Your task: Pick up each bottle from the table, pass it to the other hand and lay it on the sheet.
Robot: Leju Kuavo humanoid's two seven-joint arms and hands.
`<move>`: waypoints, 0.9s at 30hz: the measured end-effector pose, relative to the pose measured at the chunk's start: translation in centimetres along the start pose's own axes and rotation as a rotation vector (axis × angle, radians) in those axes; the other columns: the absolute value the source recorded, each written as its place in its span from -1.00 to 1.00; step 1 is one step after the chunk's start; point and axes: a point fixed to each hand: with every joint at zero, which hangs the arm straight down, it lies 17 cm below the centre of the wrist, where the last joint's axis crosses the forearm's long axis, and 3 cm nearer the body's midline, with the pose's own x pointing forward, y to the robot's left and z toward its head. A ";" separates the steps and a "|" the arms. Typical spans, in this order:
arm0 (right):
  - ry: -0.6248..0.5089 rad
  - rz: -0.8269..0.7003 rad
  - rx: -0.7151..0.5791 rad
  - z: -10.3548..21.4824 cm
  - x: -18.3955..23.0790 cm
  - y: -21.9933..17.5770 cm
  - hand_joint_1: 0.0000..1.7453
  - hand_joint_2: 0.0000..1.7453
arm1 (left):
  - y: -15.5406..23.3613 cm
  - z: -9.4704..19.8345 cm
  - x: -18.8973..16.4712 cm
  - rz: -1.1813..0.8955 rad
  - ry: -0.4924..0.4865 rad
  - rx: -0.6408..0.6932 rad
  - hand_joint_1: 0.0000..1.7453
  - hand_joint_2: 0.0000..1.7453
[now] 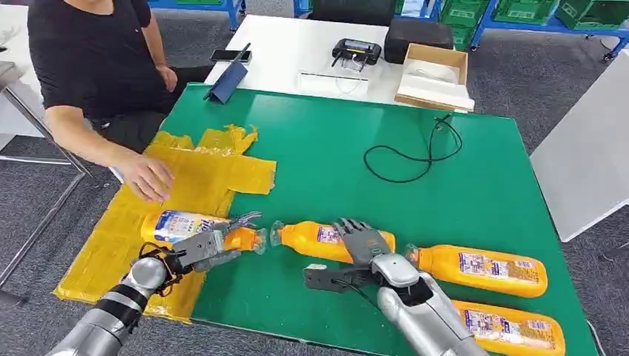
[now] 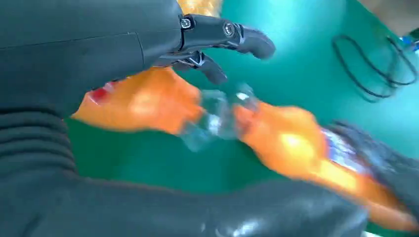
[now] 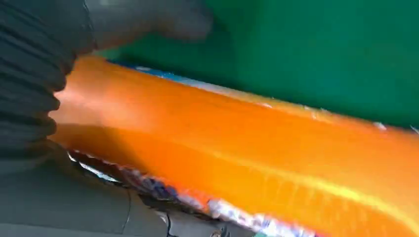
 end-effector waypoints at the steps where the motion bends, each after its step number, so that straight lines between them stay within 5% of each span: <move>1: 0.002 0.021 0.010 -0.2 -0.3 0.0 1.00 1.00 | -0.3 -0.4 1.0 0.060 -0.025 0.010 -1.00 -1.00; 6: 0.032 0.014 0.002 -0.8 -1.4 0.4 1.00 1.00 | -0.2 -1.1 4.9 0.302 -0.126 0.076 -1.00 -1.00; 9: 0.076 -0.142 -0.143 -0.8 -1.5 -1.4 1.00 1.00 | 0.4 -0.8 6.3 0.423 -0.158 0.146 -1.00 -1.00; 10: 0.060 -0.258 -0.252 -0.4 -0.6 -2.6 1.00 1.00 | 0.4 -0.3 6.5 0.467 -0.165 0.180 -1.00 1.00; 13: -0.048 -0.636 -0.491 2.9 1.4 -5.6 1.00 1.00 | -0.2 2.1 6.4 0.568 -0.180 0.266 -1.00 1.00; 16: -0.130 -0.860 -0.605 6.6 3.1 -7.1 1.00 1.00 | -1.0 3.4 6.9 0.594 -0.190 0.317 -1.00 1.00; 21: -0.224 -1.004 -0.694 10.6 4.5 -10.1 1.00 1.00 | -1.3 3.9 9.1 0.610 -0.237 0.348 -1.00 1.00; 27: -0.328 -1.016 -0.627 11.9 8.0 -10.9 1.00 1.00 | -1.9 3.3 11.8 0.541 -0.284 0.351 -1.00 1.00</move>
